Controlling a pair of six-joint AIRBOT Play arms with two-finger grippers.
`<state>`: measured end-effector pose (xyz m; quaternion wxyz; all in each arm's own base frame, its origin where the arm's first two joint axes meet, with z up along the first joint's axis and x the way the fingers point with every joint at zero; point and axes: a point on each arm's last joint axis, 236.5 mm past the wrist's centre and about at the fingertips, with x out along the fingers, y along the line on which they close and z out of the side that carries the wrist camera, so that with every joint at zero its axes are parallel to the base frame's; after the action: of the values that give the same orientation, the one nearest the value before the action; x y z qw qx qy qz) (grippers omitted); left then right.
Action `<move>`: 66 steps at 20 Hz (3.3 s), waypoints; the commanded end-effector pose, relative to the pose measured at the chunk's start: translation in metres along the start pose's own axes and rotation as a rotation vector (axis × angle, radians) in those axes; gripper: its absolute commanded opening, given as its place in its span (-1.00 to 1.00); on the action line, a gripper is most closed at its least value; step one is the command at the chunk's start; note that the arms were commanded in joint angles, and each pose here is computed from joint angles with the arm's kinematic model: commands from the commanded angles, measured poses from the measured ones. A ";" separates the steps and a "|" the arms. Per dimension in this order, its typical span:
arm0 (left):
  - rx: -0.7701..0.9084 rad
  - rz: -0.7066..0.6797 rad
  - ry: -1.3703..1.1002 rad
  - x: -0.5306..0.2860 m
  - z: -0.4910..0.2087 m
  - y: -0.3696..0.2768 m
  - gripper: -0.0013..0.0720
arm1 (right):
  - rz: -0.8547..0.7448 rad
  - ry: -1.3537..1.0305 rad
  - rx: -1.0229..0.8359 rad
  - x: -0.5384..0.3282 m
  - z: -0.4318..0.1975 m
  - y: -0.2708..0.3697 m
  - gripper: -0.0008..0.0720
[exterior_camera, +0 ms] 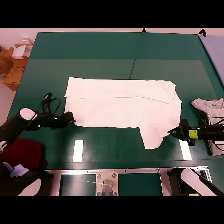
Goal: Fold the shirts.
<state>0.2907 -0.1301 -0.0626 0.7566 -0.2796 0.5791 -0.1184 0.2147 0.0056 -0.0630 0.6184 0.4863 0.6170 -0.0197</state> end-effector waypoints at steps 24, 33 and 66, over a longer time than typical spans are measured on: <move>0.238 0.030 -0.100 0.053 0.231 -0.048 -0.67 | 0.135 -0.161 -0.175 0.037 0.234 0.167 -0.81; 0.222 0.008 -0.089 -0.006 0.258 -0.041 0.84 | 0.082 -0.176 -0.417 -0.038 0.263 0.146 0.68; 0.330 -0.217 -0.039 0.019 0.217 -0.160 -0.90 | 0.128 0.197 -0.634 0.031 0.213 0.124 -0.92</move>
<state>0.5218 -0.1672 0.0458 0.7740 -0.2357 0.5256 -0.2628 0.4584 -0.0472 -0.0861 0.6811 0.3040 0.6168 0.2516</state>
